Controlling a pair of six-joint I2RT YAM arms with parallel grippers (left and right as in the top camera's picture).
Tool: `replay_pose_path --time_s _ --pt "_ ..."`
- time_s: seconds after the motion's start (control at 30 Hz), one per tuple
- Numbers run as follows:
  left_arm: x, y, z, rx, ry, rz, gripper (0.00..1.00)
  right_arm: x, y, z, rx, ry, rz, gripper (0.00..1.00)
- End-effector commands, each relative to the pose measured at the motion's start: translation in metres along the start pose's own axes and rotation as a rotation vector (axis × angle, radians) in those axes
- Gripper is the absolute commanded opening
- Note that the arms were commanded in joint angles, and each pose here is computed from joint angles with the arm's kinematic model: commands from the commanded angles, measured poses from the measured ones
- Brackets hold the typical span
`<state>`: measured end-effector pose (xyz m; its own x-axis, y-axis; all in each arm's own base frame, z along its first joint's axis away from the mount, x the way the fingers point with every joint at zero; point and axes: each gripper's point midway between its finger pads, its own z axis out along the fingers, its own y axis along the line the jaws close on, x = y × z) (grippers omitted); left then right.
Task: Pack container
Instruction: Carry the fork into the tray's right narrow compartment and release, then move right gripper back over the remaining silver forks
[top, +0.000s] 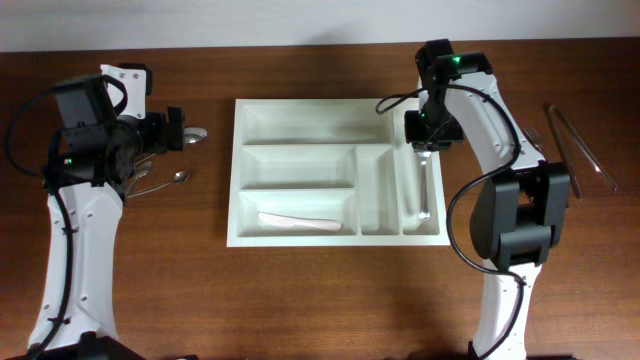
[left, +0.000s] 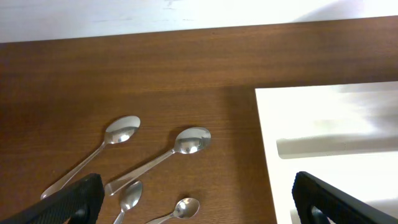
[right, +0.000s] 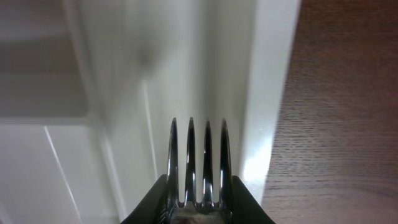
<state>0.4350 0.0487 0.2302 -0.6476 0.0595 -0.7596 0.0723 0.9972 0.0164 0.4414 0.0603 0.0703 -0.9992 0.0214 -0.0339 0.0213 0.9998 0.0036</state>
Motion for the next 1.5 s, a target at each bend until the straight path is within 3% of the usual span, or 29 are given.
replay_pose_path --time_s 0.0,0.47,0.5,0.6,0.83,0.97,1.17,1.33,1.47 --pt "-0.006 0.004 0.000 -0.011 -0.008 0.016 0.99 0.004 0.014 0.005 -0.015 0.010 -0.023 0.20" --pt "-0.006 0.004 0.000 -0.011 -0.008 0.016 0.99 0.008 0.013 0.037 -0.016 0.008 -0.022 0.21" --pt "-0.006 0.004 0.000 -0.011 -0.008 0.016 0.99 0.007 0.013 0.037 -0.016 0.005 -0.022 0.24" --pt "-0.006 0.004 0.000 -0.011 -0.008 0.016 0.99 0.006 0.014 0.036 -0.017 0.002 -0.022 0.51" --pt "-0.006 0.004 0.000 -0.011 -0.008 0.016 0.99 -0.004 0.006 0.013 0.026 -0.065 -0.053 0.48" --pt "-0.006 0.004 0.000 -0.011 -0.008 0.016 0.99 -0.027 -0.015 -0.039 0.098 -0.210 -0.024 0.48" --pt "-0.006 0.004 0.000 -0.011 -0.008 0.016 0.99 -0.048 -0.080 -0.116 0.220 -0.397 -0.005 0.65" --pt "-0.006 0.004 0.000 -0.011 -0.008 0.016 0.99 -0.043 -0.153 -0.114 0.267 -0.380 0.127 0.69" --pt "-0.006 0.004 0.000 -0.011 -0.008 0.016 0.99 -0.037 -0.182 -0.087 0.151 -0.323 0.146 0.70"
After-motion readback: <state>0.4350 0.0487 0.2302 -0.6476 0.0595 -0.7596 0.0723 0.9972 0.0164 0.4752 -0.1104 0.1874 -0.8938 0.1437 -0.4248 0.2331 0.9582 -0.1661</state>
